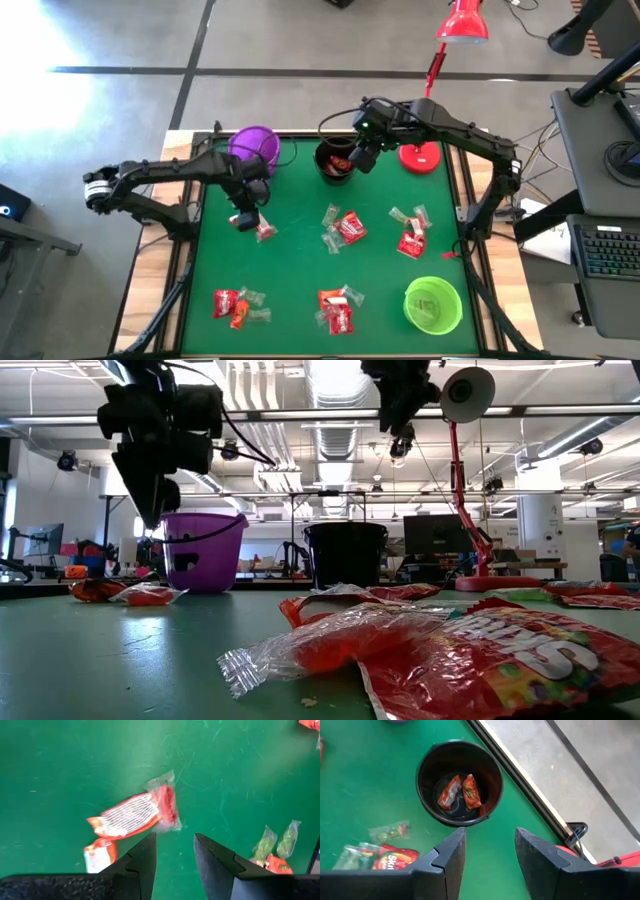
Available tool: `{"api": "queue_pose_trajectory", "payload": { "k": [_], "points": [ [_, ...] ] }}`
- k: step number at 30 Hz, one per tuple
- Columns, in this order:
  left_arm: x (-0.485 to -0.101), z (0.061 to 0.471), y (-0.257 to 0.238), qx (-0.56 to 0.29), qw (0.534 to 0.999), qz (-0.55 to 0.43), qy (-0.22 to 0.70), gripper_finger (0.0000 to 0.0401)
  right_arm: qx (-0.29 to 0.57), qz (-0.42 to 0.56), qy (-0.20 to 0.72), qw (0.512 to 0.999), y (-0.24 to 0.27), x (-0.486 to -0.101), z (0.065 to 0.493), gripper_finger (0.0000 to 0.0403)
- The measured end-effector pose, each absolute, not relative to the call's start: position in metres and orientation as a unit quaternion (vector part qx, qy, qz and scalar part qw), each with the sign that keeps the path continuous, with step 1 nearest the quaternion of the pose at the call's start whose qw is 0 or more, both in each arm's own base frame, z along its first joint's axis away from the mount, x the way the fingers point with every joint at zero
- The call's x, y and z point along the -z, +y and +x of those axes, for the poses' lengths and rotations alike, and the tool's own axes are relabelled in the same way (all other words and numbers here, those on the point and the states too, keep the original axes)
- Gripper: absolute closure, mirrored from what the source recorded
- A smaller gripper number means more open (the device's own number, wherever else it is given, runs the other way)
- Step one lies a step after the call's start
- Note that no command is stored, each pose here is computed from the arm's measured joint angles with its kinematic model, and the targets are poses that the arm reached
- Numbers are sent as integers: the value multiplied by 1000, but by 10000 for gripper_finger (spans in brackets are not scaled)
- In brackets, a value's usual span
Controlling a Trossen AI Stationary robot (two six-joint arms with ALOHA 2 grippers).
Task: Sort candy
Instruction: Put the red gummy into the green bucket
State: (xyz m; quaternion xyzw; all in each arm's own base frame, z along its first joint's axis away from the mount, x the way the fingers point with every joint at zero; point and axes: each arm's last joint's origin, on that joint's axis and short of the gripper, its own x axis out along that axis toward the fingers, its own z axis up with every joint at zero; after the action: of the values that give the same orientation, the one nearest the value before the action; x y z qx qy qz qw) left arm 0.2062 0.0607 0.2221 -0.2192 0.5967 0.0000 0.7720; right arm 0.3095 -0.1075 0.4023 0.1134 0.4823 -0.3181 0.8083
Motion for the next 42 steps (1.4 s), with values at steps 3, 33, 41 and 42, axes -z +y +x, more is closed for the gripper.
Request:
{"api": "queue_pose_trajectory", "payload": {
  "k": [3,33,41,42],
  "points": [
    [-212,210,52,-10,783,-225,580,287,324,123,473,810,-105,-410,301,241],
    [-148,238,29,-96,740,-225,627,287,310,100,430,842,-90,-448,254,241],
    [-140,242,29,-105,731,-228,634,291,305,90,435,842,-90,-447,255,241],
    [-141,242,30,-107,733,-225,633,296,305,89,435,842,-90,-447,255,241]
  ]
}}
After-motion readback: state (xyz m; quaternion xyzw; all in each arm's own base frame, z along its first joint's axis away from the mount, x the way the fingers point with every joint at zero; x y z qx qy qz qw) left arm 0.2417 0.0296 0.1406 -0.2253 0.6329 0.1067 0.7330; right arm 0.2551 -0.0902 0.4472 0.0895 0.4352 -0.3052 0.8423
